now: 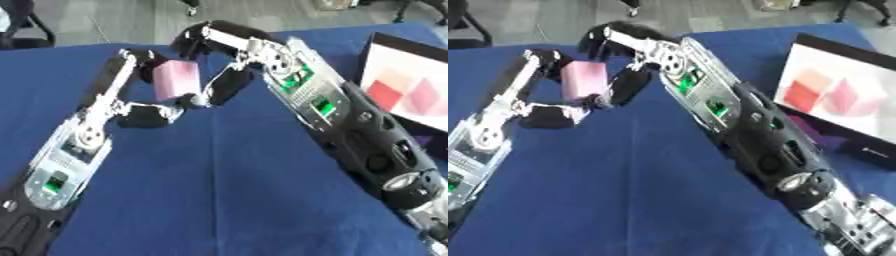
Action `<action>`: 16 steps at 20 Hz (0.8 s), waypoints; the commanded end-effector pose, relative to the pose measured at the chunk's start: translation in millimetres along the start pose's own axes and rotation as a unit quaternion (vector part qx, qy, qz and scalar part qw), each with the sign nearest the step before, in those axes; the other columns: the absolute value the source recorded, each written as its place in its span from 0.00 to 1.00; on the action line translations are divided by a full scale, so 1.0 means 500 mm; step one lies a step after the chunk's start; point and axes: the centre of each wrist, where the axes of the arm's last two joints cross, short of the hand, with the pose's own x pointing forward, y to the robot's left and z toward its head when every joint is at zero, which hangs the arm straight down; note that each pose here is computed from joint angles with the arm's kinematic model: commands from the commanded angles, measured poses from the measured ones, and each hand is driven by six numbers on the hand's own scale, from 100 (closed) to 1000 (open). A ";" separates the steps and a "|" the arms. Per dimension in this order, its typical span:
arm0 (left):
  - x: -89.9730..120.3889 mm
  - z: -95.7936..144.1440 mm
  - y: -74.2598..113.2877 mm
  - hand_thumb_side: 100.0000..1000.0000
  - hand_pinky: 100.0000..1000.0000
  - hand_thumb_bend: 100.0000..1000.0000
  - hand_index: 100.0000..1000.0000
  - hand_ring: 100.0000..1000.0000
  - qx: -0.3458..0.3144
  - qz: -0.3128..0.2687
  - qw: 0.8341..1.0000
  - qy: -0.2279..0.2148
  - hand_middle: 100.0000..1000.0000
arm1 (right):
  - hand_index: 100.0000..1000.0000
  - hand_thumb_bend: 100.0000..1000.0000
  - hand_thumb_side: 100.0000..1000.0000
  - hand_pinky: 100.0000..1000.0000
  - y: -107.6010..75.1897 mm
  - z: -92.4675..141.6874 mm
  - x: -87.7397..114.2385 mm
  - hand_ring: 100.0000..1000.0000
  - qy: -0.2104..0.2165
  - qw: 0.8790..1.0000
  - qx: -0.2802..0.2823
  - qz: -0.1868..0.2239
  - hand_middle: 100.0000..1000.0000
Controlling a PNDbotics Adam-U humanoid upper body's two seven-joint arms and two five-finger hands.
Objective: Pick up the objects with one hand, pass them to the other hand, and then place them into the box on the other side of the table.
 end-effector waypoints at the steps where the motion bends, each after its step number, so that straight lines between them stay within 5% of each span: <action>1: 0.047 -0.014 -0.001 0.00 0.61 0.00 0.46 0.51 0.007 0.013 0.999 -0.040 0.35 | 0.80 0.40 0.02 0.86 -0.008 -0.002 0.025 0.78 -0.019 1.000 -0.002 0.007 0.71; 16: 0.057 -0.015 -0.002 0.00 0.61 0.00 0.46 0.49 0.014 0.021 0.999 -0.043 0.33 | 0.81 0.45 0.02 0.86 -0.005 0.001 0.028 0.78 -0.021 1.000 0.008 0.018 0.71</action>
